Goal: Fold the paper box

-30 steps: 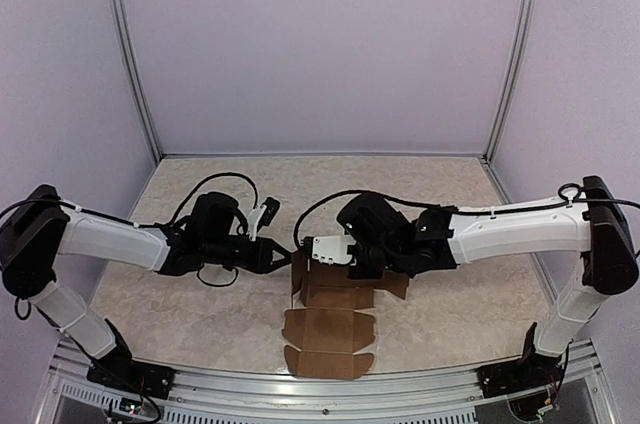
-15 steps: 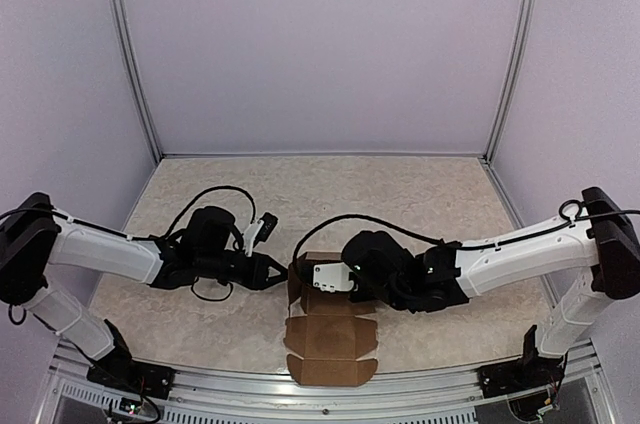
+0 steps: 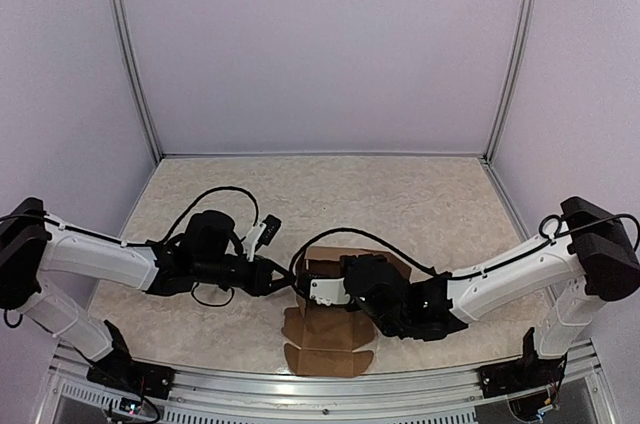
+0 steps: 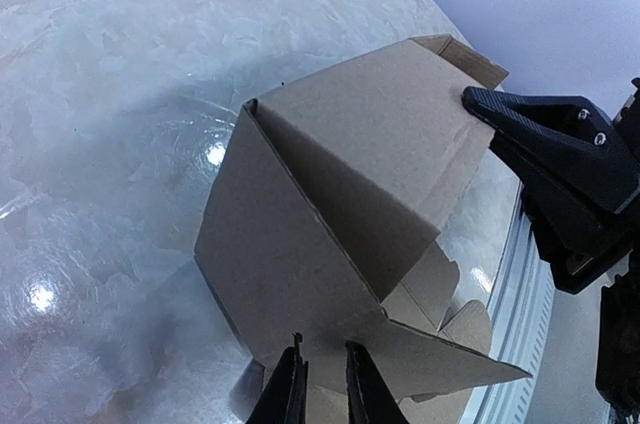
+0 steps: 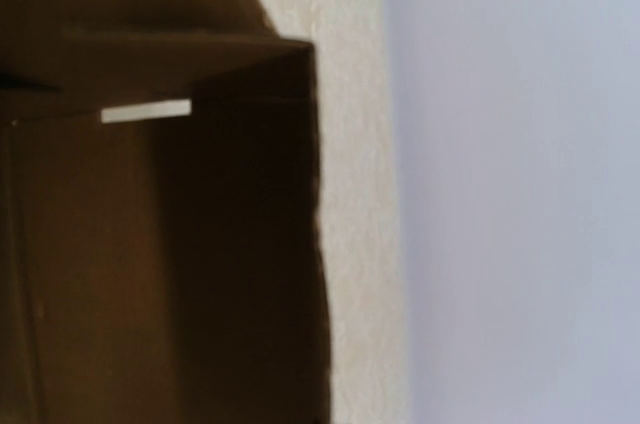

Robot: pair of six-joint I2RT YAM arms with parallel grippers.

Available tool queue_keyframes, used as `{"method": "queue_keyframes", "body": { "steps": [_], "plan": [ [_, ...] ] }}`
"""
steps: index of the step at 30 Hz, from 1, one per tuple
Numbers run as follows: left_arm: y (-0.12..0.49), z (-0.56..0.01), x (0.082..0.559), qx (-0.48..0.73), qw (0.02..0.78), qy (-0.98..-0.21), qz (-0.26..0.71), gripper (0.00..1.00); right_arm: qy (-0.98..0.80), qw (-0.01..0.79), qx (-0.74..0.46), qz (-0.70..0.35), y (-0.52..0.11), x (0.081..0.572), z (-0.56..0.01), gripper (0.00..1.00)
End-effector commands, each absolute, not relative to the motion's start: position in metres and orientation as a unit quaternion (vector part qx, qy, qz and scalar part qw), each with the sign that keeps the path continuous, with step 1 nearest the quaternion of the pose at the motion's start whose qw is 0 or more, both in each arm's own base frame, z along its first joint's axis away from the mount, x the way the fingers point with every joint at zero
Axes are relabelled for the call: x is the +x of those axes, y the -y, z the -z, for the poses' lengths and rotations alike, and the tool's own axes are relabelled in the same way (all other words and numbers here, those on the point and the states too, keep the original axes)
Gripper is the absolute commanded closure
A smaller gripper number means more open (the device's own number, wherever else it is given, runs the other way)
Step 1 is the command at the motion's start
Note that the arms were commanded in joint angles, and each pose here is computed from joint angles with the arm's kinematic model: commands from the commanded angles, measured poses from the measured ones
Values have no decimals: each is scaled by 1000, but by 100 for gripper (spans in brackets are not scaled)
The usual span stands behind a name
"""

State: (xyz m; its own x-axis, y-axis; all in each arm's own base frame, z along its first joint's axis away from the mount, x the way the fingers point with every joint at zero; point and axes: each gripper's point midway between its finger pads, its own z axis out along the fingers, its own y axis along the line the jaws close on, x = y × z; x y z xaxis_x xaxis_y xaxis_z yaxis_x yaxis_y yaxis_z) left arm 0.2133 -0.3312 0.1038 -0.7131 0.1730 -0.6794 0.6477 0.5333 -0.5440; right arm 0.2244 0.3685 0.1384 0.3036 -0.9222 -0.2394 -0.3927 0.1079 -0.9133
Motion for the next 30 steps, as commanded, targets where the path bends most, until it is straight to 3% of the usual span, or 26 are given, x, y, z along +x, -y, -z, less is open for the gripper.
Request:
{"method": "queue_keyframes", "body": {
  "steps": [1, 8, 13, 30],
  "plan": [
    [334, -102, 208, 262, 295, -820, 416, 84, -531, 543, -594, 265, -371, 223, -144, 100],
    [337, -91, 208, 269, 296, -824, 401, 82, -534, 542, -595, 259, -371, 221, -142, 100],
    [336, -89, 214, 267, 311, -827, 384, 72, -541, 538, -600, 240, -374, 216, -139, 100],
    [346, -100, 220, 278, 357, -814, 365, 59, -549, 522, -606, 241, -378, 209, -116, 100]
  ]
}}
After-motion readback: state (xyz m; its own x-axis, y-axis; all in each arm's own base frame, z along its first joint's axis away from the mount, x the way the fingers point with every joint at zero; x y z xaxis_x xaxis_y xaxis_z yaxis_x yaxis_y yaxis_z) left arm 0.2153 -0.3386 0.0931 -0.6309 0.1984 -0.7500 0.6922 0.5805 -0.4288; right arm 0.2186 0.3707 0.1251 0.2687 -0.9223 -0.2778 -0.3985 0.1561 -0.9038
